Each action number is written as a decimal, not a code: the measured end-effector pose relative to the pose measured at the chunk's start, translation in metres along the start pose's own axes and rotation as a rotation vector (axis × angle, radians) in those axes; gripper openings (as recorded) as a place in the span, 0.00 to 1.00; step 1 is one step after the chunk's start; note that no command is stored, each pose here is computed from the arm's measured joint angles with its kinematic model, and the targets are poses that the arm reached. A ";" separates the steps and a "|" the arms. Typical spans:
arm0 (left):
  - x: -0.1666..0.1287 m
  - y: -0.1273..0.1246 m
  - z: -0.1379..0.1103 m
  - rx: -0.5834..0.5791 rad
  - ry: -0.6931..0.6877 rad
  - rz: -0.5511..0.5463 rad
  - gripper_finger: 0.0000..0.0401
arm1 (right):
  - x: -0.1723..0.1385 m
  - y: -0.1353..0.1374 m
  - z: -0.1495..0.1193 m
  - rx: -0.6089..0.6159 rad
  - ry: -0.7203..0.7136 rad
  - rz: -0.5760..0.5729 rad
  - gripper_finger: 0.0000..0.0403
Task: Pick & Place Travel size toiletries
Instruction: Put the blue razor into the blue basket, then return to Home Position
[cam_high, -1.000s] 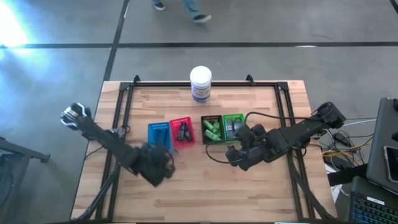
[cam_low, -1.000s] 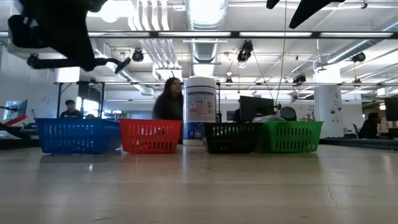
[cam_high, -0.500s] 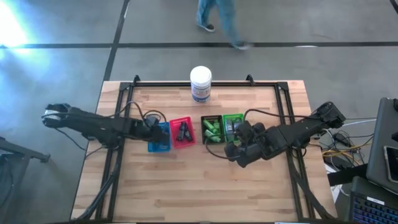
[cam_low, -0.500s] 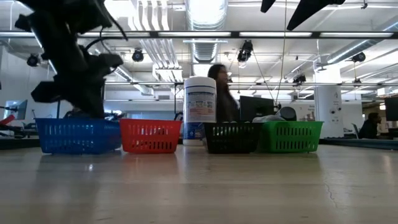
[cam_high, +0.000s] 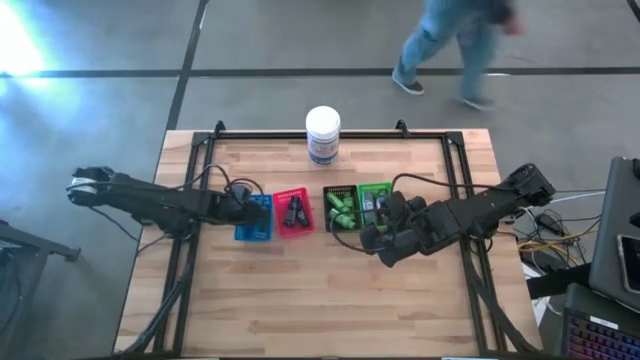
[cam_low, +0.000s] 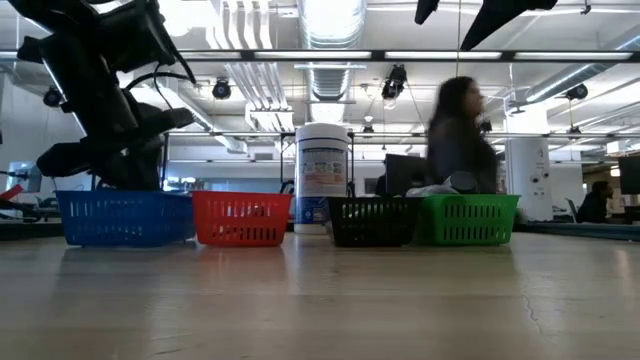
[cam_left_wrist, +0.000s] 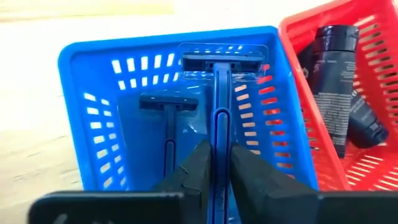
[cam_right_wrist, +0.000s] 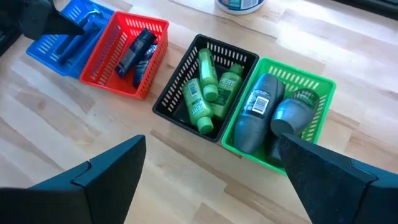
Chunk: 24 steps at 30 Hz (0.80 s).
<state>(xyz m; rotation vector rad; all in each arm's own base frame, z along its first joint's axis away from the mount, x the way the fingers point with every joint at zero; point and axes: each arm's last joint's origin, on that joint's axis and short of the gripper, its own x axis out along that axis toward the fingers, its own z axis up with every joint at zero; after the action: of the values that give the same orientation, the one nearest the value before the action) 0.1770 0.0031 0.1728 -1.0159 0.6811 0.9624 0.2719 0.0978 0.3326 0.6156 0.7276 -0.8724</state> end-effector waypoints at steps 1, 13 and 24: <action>0.000 0.000 0.000 -0.005 0.001 0.003 0.15 | 0.000 0.000 0.000 0.001 0.000 0.000 0.90; -0.010 -0.012 0.006 -0.003 -0.011 -0.025 0.29 | 0.000 0.000 0.000 -0.007 0.001 -0.004 0.90; -0.057 -0.053 0.022 0.278 -0.009 -0.147 0.31 | -0.009 -0.001 -0.011 -0.167 0.024 0.016 0.90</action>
<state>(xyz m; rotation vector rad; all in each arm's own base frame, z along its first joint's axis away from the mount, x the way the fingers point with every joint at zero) 0.2006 -0.0062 0.2498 -0.8033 0.7010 0.7204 0.2642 0.1094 0.3330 0.4832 0.8071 -0.7812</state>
